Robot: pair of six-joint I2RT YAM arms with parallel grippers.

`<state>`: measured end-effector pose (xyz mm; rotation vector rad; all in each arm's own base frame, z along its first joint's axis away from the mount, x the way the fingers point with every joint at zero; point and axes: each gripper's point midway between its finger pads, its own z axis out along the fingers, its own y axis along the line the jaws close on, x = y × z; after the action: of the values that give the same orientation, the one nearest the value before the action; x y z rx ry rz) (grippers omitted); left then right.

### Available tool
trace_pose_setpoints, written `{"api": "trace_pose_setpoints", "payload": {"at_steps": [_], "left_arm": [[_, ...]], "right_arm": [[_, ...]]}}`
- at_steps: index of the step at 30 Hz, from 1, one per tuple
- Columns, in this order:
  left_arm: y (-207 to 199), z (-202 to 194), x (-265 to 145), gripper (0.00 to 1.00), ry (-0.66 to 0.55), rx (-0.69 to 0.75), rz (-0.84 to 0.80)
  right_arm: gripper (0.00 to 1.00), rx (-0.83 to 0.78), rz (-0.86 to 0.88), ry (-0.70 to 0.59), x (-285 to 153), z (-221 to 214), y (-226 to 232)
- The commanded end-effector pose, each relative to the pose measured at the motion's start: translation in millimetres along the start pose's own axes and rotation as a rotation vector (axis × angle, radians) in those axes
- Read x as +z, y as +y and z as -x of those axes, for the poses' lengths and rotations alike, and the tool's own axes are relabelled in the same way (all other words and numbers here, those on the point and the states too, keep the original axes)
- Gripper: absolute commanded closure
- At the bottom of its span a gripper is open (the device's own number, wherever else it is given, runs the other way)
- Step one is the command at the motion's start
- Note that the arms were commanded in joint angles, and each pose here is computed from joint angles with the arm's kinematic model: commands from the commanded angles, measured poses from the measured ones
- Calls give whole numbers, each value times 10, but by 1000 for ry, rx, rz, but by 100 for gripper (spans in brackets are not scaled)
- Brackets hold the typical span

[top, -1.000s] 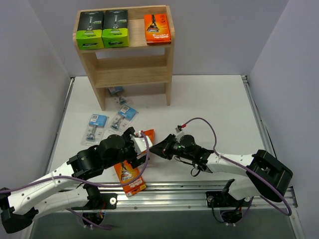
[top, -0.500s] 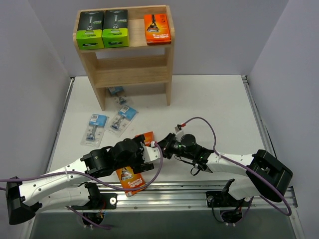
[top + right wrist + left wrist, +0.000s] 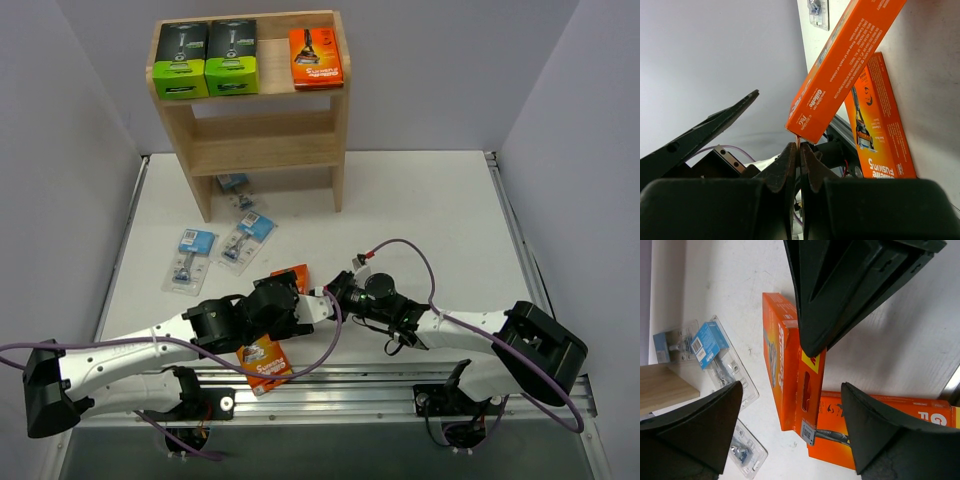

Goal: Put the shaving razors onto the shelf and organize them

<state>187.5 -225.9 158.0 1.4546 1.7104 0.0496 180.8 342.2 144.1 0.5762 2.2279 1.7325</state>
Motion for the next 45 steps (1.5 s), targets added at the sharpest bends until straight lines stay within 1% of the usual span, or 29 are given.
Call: {"api": "trace_pose_setpoints", "payload": {"at_steps": [1, 3, 10, 11, 12, 14, 15, 16, 19, 21, 27, 28, 29, 32, 34, 38, 39, 40, 43, 44, 45], "left_arm": [[120, 159, 11, 16, -43, -8, 58], [88, 148, 41, 19, -36, -1, 46], [15, 158, 111, 23, -36, 1, 19], [5, 143, 125, 25, -29, 4, 18], [9, 152, 123, 31, -32, 2, 19], [4, 135, 137, 37, -23, 4, 20], [11, 135, 137, 44, -22, 3, 24], [13, 124, 139, 47, -16, 3, 27], [-15, 106, 156, 52, -9, 3, 17], [-25, 95, 164, 52, -7, 0, 14], [-64, 90, 164, 64, -13, -8, -6], [-79, 85, 166, 67, -12, -8, -13], [-99, 100, 160, 73, -19, -8, -27], [-117, 86, 165, 78, -11, -6, -35], [-122, 74, 170, 79, -4, -4, -37], [-110, 81, 174, 89, 0, -5, -32], [-110, 78, 177, 95, 2, -5, -31], [-104, 76, 177, 97, 3, -2, -28], [-82, 76, 169, 98, 7, -5, -18], [-80, 75, 166, 98, 8, -3, -19], [-72, 76, 155, 98, 10, -2, -18]], "right_arm": [[100, -17, 114, 5, -63, -1, 329], [100, -20, 116, 5, -67, -2, 334], [100, -25, 116, 3, -94, -9, 326], [100, -24, 120, 0, -104, -2, 340], [100, -25, 119, 0, -107, -3, 333], [100, -25, 119, 0, -118, -6, 328], [100, -25, 117, -2, -121, -4, 323], [100, -23, 114, -3, -126, -3, 307], [100, -26, 117, -5, -141, -4, 310], [100, -27, 113, -8, -150, -1, 303], [100, -25, 110, -15, -178, 5, 281], [100, -27, 110, -15, -181, 5, 279], [100, -29, 113, -16, -185, 4, 288], [100, -29, 117, -16, -195, 2, 301], [100, -29, 118, -16, -206, 0, 302], [100, -28, 120, -19, -221, 1, 303], [100, -27, 118, -19, -223, -2, 302], [100, -27, 120, -22, -229, 5, 310], [100, -24, 111, -26, -239, 7, 281], [99, -21, 111, -27, -240, 9, 283], [95, -18, 110, -30, -244, 16, 274]]}}
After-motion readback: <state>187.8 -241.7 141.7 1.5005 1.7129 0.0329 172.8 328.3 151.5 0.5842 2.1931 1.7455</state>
